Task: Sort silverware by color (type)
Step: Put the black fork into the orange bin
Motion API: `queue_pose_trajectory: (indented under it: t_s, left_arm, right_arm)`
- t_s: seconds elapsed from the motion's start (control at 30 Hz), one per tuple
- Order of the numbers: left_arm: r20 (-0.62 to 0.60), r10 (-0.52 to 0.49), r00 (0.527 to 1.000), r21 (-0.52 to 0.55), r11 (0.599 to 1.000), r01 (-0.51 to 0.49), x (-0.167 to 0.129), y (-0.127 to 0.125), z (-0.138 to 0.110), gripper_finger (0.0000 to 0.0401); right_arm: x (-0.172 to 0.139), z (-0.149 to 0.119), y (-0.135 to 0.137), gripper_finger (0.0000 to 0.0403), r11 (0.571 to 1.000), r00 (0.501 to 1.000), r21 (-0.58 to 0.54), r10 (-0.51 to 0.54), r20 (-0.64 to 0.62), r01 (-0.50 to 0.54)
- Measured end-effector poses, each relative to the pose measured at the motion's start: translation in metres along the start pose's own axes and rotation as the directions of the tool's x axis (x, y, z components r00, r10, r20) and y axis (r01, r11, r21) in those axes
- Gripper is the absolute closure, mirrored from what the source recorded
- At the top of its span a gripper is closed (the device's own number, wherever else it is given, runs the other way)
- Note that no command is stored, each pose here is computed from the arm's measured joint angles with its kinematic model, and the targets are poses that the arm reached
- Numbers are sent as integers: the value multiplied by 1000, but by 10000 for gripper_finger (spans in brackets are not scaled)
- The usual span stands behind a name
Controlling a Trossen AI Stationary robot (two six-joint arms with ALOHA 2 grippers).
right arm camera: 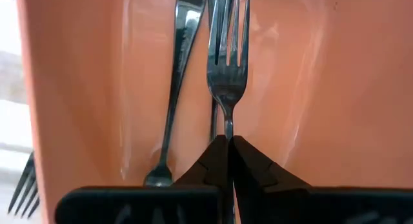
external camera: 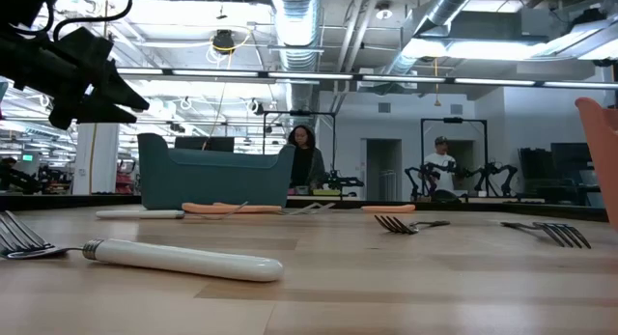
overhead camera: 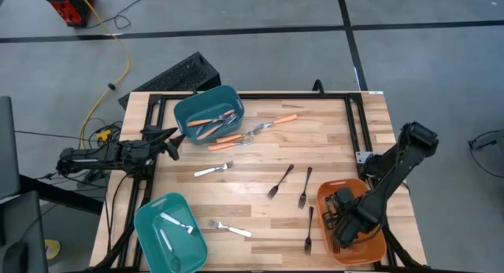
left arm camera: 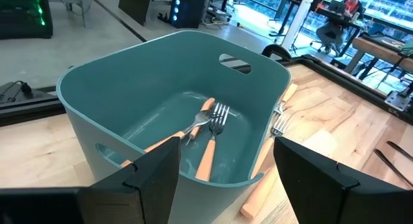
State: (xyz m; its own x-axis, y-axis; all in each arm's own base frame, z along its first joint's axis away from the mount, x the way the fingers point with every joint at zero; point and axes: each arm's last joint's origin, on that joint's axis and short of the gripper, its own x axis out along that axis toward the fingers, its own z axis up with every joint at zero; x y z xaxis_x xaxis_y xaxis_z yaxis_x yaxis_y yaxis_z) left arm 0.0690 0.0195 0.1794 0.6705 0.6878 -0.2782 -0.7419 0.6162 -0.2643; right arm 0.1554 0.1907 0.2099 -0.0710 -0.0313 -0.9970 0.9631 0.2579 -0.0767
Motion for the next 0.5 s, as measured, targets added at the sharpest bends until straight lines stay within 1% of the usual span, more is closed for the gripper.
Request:
queue_pose_trajectory:
  t_s: [0.13, 0.5]
  left_arm:
    - [4, 7, 1000, 0, 1000, -7, 0, 0, 0, 166]
    - [5, 7, 1000, 7, 1000, -7, 0, 0, 0, 166]
  right_arm:
    - [9, -3, 6, 366, 1000, 999, 7, -1, 48, 1]
    - [23, -8, 14, 367, 1000, 998, 10, -22, 61, 21]
